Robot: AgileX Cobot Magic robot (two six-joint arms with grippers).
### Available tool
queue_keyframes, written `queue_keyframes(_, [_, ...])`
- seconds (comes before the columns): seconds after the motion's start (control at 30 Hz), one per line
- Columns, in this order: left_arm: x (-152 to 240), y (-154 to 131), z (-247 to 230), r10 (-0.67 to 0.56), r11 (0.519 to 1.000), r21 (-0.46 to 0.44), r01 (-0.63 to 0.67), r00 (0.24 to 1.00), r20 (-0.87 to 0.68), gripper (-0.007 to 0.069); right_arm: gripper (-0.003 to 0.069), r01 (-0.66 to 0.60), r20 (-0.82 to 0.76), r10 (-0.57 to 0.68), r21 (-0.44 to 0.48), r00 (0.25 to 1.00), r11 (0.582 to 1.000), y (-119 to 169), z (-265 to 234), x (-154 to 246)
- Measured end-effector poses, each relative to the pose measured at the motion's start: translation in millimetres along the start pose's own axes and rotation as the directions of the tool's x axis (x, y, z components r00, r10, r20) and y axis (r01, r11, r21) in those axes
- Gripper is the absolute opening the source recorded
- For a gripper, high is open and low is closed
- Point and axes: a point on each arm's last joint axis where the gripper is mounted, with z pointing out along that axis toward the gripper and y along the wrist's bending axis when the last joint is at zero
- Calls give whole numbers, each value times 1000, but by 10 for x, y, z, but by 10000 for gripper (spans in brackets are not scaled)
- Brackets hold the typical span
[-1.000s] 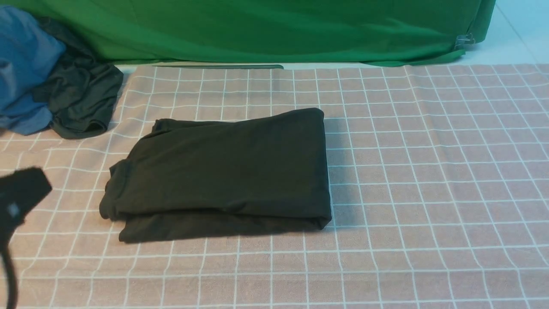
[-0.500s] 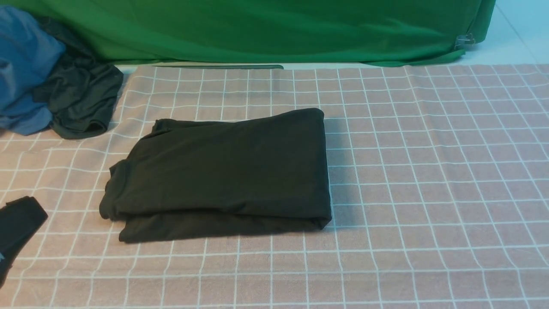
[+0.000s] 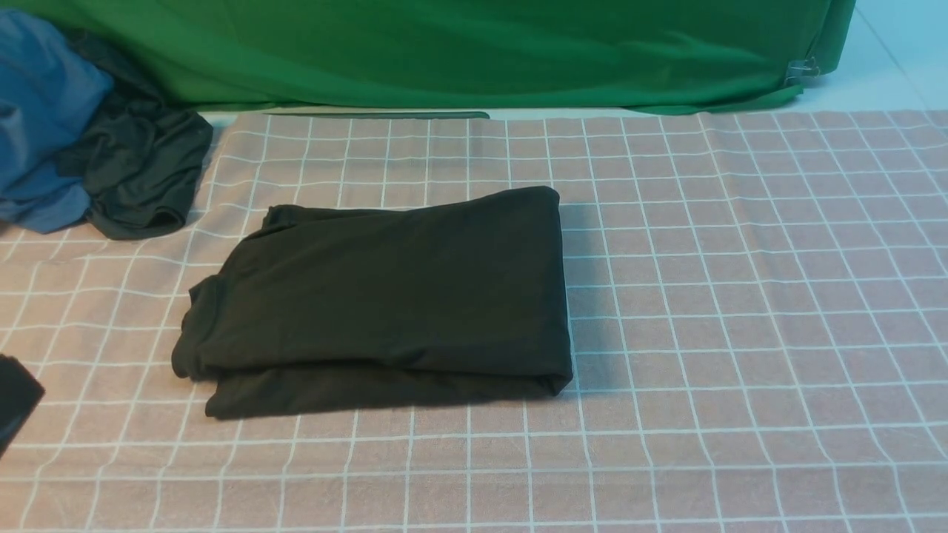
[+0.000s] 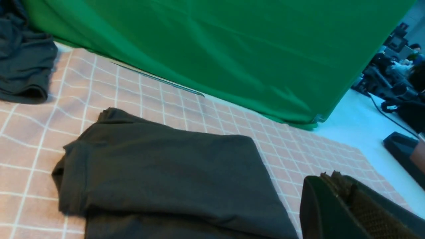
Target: Fold a long-sleeved shirt over a pink coffee tablecloth.
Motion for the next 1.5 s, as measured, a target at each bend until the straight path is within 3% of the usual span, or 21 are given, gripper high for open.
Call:
queue_keyframes(0.43, [30,94,87,21,1000,-22,-19,993,114,13,62,0,-19,0,-2,1000,1000,1,-19,18])
queue_keyframes(1.13, [41,104,93,30,999,-28,-28,993,110,13,91,0,-19,0,-2,1000,1000,1,-19,18])
queue_keyframes(1.33, [85,174,131,114,991,-79,-105,987,117,13,92,0,-19,0,-2,1000,1000,1,-19,18])
queue_keyframes(1.5, [461,432,295,194,973,-151,-172,971,143,13,106,0,-19,0,-2,1000,1000,1,-19,18])
